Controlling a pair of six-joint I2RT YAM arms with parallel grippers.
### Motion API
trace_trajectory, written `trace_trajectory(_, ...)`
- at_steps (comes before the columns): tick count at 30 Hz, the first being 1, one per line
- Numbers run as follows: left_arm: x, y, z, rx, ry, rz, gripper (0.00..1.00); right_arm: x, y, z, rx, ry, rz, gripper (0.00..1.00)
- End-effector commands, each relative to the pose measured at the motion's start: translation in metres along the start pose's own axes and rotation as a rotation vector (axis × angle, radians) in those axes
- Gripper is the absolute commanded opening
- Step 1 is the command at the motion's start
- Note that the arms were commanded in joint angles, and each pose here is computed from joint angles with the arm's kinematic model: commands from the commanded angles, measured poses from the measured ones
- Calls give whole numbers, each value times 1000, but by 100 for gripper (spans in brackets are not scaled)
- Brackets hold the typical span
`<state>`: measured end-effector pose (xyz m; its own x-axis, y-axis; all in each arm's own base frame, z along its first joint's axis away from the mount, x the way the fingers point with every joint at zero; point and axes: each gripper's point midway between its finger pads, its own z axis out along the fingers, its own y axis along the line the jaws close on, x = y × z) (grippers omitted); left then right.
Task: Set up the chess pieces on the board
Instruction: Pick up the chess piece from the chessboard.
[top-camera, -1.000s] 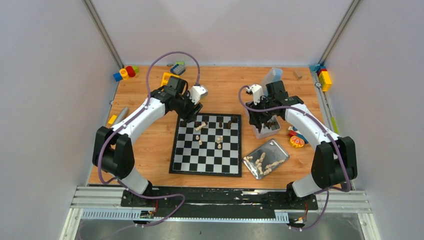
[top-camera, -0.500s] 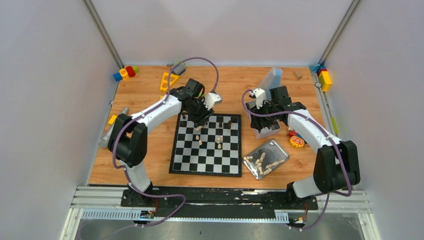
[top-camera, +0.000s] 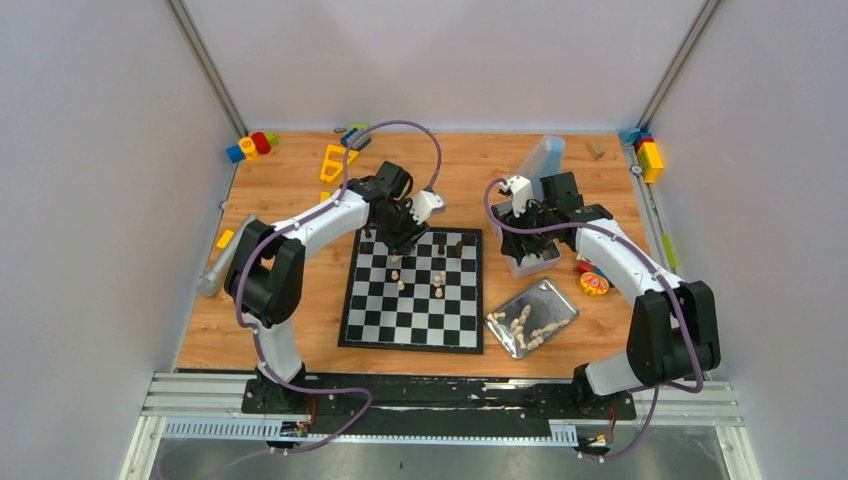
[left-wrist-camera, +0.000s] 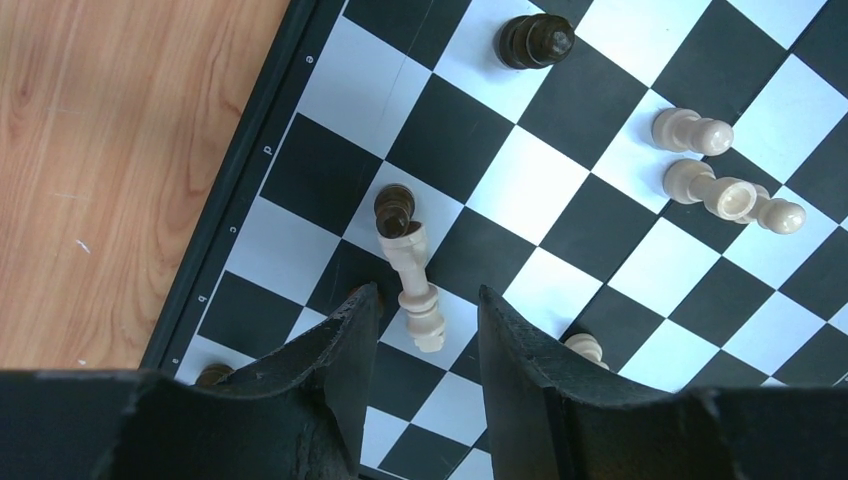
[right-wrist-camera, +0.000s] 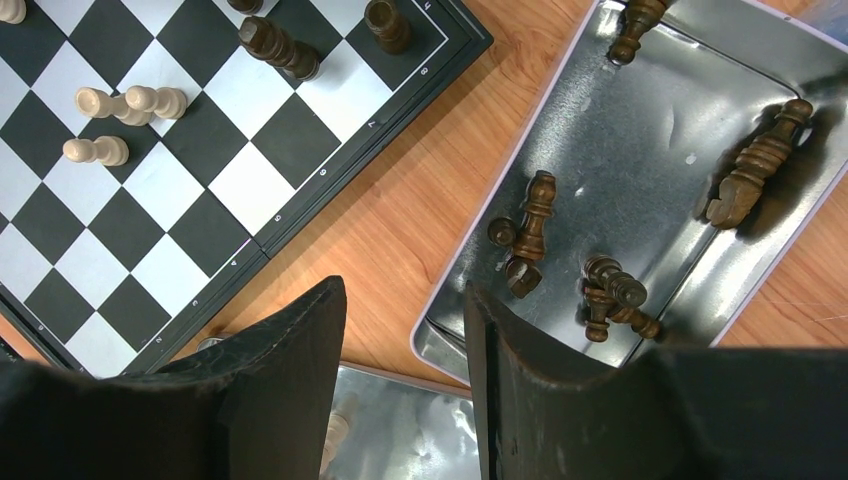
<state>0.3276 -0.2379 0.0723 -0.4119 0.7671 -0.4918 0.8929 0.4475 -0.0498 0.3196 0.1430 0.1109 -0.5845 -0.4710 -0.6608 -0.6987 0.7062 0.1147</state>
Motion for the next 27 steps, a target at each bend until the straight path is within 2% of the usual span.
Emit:
trace_trajectory(1,-15,4,2,-6,-30,45,49,-12,1,-6,-2,-60,-18,48)
trace_trajectory(27,0,4,18,-2,32,66,40,-9,1,-4,-8,-53,-18,47)
